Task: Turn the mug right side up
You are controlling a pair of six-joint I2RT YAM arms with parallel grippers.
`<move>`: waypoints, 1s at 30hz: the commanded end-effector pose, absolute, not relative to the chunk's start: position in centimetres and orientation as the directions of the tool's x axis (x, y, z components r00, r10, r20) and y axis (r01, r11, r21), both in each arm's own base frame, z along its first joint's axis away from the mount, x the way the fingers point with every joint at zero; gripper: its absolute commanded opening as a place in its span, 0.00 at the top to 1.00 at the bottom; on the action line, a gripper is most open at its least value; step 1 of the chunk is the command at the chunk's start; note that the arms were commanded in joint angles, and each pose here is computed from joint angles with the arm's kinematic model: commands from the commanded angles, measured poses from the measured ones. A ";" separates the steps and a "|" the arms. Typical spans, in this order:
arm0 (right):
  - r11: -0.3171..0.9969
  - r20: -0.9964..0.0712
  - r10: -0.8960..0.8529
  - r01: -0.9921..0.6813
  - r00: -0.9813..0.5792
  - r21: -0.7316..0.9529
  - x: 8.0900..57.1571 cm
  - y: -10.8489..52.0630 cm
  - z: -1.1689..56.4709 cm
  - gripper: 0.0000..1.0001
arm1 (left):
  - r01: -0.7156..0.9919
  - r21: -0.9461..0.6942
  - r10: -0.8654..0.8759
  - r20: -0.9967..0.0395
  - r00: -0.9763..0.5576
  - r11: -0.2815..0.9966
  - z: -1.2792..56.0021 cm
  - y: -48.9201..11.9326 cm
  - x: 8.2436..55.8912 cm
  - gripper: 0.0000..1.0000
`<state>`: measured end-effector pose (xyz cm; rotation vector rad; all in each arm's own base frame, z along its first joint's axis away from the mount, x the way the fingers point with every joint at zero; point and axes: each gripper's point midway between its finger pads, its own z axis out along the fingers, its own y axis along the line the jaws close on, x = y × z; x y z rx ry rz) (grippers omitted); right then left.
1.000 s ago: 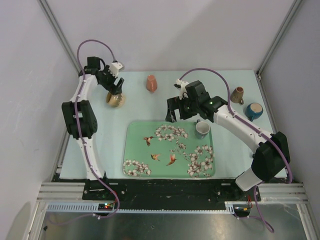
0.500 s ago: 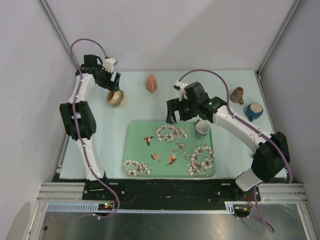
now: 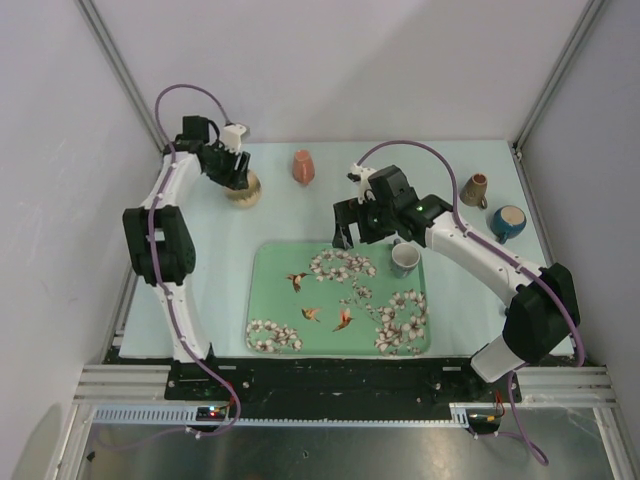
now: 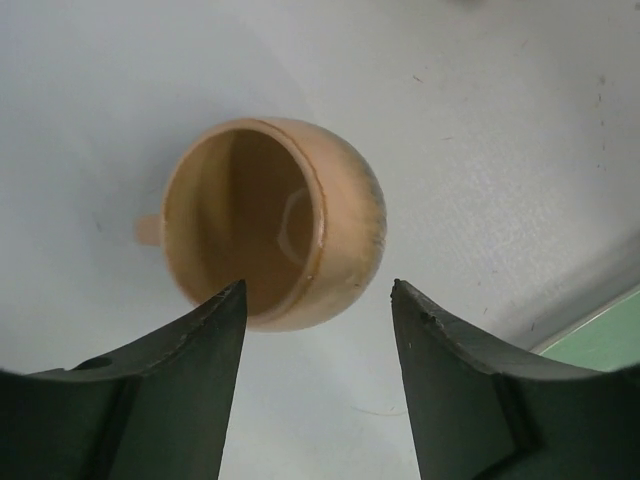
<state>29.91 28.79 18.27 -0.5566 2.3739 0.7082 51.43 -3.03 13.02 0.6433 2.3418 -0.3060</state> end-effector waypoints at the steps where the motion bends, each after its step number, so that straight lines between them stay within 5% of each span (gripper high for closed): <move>1: 0.775 -0.650 -0.222 -0.536 -0.727 0.335 29.7 28.5 18.5 0.00 | 0.603 0.022 0.459 -0.671 -0.583 0.798 12.6 -4.2 52.3 0.36; 11: 0.776 -0.649 -0.227 -0.538 -0.726 0.330 29.5 28.4 18.5 0.00 | 0.683 0.070 0.543 -0.668 -0.510 0.727 11.5 -6.2 53.7 0.39; 15: 0.780 -0.649 -0.227 -0.535 -0.726 0.325 29.6 28.2 18.5 0.01 | 0.706 0.049 0.555 -0.658 -0.509 0.706 10.8 -6.6 52.4 0.52; 23: 0.772 -0.661 -0.221 -0.543 -0.717 0.331 29.7 28.5 18.9 0.01 | 0.704 0.023 0.556 -0.633 -0.539 0.710 9.4 -6.8 51.5 0.96; 30: 0.797 -0.686 -0.170 -0.508 -0.708 0.327 29.7 27.2 20.8 0.01 | 0.725 0.127 0.595 -0.673 -0.439 0.677 14.7 -7.5 50.8 1.00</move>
